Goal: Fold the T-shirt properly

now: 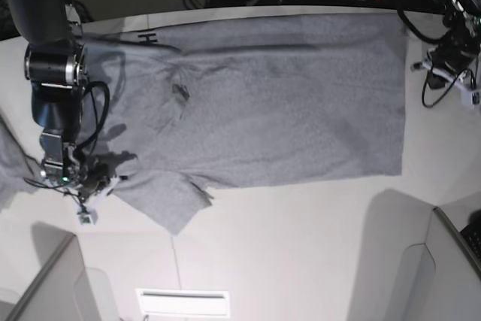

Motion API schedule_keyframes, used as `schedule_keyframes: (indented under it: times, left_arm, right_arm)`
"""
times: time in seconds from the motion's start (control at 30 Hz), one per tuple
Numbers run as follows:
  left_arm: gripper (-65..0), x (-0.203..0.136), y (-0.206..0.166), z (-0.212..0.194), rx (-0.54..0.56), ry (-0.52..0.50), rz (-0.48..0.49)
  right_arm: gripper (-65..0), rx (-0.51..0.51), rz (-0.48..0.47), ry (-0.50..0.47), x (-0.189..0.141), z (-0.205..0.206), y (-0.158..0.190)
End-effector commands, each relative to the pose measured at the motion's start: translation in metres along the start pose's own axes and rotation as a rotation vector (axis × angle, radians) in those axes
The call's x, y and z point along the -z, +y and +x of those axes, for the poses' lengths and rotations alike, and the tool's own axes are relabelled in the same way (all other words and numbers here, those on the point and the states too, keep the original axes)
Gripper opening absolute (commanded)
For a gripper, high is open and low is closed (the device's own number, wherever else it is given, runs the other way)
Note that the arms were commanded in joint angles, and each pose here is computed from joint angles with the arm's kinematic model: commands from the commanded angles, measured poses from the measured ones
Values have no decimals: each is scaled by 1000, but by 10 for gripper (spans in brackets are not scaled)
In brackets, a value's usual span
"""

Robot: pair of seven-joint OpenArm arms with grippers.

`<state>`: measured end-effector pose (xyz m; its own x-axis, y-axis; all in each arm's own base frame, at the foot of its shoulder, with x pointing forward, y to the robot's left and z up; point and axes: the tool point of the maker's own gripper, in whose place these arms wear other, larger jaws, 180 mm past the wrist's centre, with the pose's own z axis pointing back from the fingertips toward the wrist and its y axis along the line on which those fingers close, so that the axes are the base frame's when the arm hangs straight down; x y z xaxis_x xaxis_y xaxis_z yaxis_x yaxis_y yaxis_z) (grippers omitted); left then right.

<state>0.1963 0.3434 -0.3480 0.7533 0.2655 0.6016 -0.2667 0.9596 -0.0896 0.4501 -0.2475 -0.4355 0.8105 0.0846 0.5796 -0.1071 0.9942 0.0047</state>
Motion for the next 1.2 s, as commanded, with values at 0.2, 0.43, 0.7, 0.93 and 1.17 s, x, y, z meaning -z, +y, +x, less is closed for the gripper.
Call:
schedule_keyframes:
  times: [0.2, 0.43, 0.7, 0.93, 1.17]
  left_arm:
    - [-467, 58, 3, 44, 70, 68, 116]
    - [-196, 121, -38, 86, 147, 87, 51]
    - [-209, 164, -52, 95, 146, 83, 10]
    - [-209, 135, -61, 136, 139, 2, -11]
    - [-209, 127, -55, 166, 140, -35, 0]
  right_arm:
    - [-650, -41, -30, -78, -17, 39, -7]
    - [-650, -43, -27, -82, -18, 41, -5]
    - [-650, -43, -32, -83, -18, 41, -8]
    - [-650, -43, -32, -86, -19, 43, -8]
    - [-650, -45, -33, -90, -20, 45, -8]
